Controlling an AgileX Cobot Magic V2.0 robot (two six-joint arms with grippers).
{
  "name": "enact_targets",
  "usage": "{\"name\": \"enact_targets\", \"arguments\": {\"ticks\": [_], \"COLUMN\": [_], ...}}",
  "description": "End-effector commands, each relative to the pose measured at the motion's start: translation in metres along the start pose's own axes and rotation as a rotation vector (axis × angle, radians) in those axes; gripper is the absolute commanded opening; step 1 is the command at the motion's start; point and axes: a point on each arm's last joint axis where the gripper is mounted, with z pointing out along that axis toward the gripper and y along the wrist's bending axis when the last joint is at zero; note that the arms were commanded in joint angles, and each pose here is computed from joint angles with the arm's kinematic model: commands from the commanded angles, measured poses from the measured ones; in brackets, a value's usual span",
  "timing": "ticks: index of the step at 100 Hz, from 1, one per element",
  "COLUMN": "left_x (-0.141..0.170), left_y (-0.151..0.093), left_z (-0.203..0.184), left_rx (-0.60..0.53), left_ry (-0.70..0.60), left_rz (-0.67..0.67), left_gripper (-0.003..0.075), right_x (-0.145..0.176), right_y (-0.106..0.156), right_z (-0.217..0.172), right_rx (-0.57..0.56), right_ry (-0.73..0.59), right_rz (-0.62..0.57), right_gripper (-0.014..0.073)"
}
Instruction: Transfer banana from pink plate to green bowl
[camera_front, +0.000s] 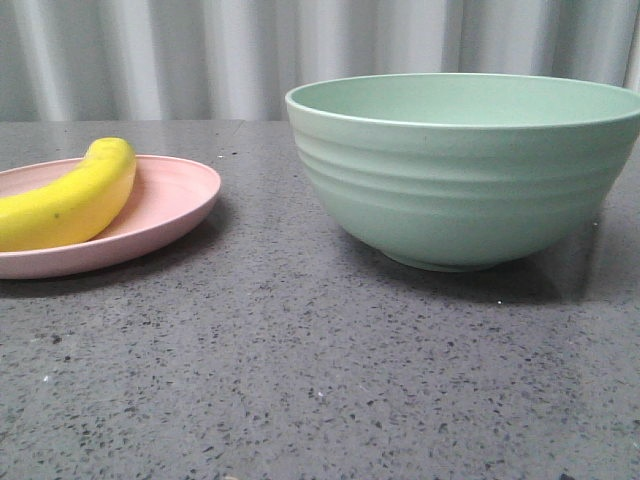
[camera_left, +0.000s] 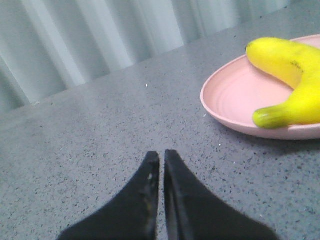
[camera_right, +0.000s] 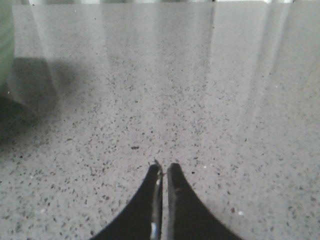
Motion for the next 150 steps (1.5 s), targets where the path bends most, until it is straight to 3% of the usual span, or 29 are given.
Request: {"name": "enact_targets", "arguments": {"ticks": [1,25,47,150], "left_x": [-0.008,-0.016,-0.016,-0.016], "left_y": [0.001,0.002,0.002,0.002], "left_z": [-0.002,-0.004,-0.004,-0.004], "left_rx": [-0.016,-0.022,-0.023,-0.023], "left_ry": [-0.120,-0.210,-0.212,-0.215], "left_rz": [-0.017,-0.078,-0.078,-0.078], "left_gripper": [-0.0020,-0.0020,-0.0020,-0.0020], "right_x": [-0.006,-0.013,-0.024,-0.021], "right_y": [-0.001,-0.001,-0.002,-0.002], "right_z": [0.000,-0.002,-0.005,-0.004], "right_rx": [0.017,0.020,0.025,0.023], "right_ry": [-0.133,-0.206,-0.338,-0.308], "right_rz": [-0.011,-0.004,0.027,0.027], "right_gripper": [-0.0064,-0.0064,-0.0064,-0.0064]}}
